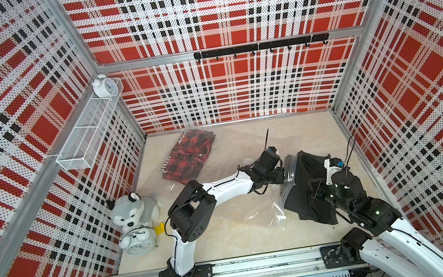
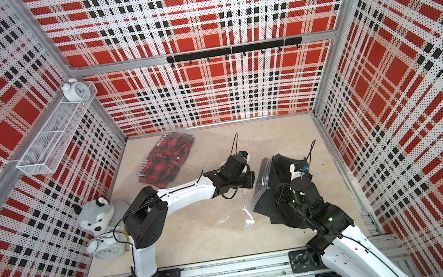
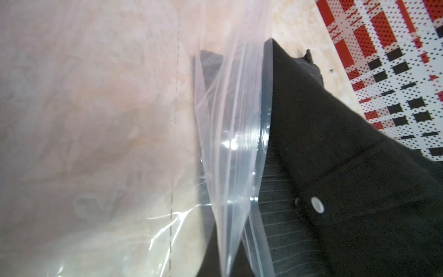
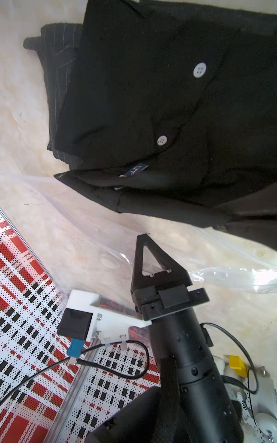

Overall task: Place the folded shirt into the vacuum bag
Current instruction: Pick up the shirt from the center of the board, then place the shirt in the vacuum bag.

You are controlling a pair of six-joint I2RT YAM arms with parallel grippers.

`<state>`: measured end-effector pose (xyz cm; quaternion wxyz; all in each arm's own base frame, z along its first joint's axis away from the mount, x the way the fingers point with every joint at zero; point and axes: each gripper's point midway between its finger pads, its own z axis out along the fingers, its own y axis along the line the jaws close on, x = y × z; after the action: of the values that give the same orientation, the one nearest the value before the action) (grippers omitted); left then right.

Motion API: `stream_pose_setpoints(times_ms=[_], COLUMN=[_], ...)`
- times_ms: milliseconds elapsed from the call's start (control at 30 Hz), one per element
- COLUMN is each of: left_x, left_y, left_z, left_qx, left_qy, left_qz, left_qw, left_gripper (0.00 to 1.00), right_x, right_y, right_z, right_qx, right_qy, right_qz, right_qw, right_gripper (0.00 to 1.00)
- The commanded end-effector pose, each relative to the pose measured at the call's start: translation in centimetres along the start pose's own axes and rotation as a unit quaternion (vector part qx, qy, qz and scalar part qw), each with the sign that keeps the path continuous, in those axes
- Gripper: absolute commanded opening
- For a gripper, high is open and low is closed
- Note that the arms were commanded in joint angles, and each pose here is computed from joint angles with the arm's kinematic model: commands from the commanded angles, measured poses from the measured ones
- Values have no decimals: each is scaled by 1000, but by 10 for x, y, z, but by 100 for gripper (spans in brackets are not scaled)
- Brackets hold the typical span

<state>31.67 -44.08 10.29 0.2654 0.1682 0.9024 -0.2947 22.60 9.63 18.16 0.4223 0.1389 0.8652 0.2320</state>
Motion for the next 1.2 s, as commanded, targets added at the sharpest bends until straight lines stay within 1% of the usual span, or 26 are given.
stream_pose_setpoints(times_ms=[0, 133, 267, 433, 533, 733, 1000, 1067, 1167], left_x=[-3, 3, 9, 5, 2, 2, 5, 5, 6], left_y=[-31, -36, -33, -26, -22, -17, -12, -12, -15], left_z=[3, 12, 21, 21, 20, 24, 25, 25, 24], left_qx=[42, 53, 51, 45, 47, 52, 56, 58, 66], left_qy=[-2, 2, 7, -7, -17, -12, -10, -10, -9], left_qz=[5, 1, -1, -1, -8, -17, -25, -26, -27], left_qw=[999, 999, 999, 999, 999, 998, 998, 998, 997], left_gripper=[0, 0, 0, 0, 0, 0, 0, 0, 0], right_x=[-22, -29, -39, -48, -51, -55, -54, -46, -35], right_y=[10, 6, 4, -5, -4, 0, 24, 33, 36], right_z=[-13, -25, -39, -50, -54, -58, -34, -22, -5], right_qx=[-17, -16, -14, 1, -4, -27, -66, -85, -93], right_qy=[-41, -66, -93, -124, -134, -153, -132, -109, -83], right_qz=[8, 20, 26, 36, 40, 43, 15, 8, 4], right_qw=[999, 997, 995, 992, 990, 987, 989, 990, 992], right_gripper=[0, 0, 0, 0, 0, 0, 0, 0, 0])
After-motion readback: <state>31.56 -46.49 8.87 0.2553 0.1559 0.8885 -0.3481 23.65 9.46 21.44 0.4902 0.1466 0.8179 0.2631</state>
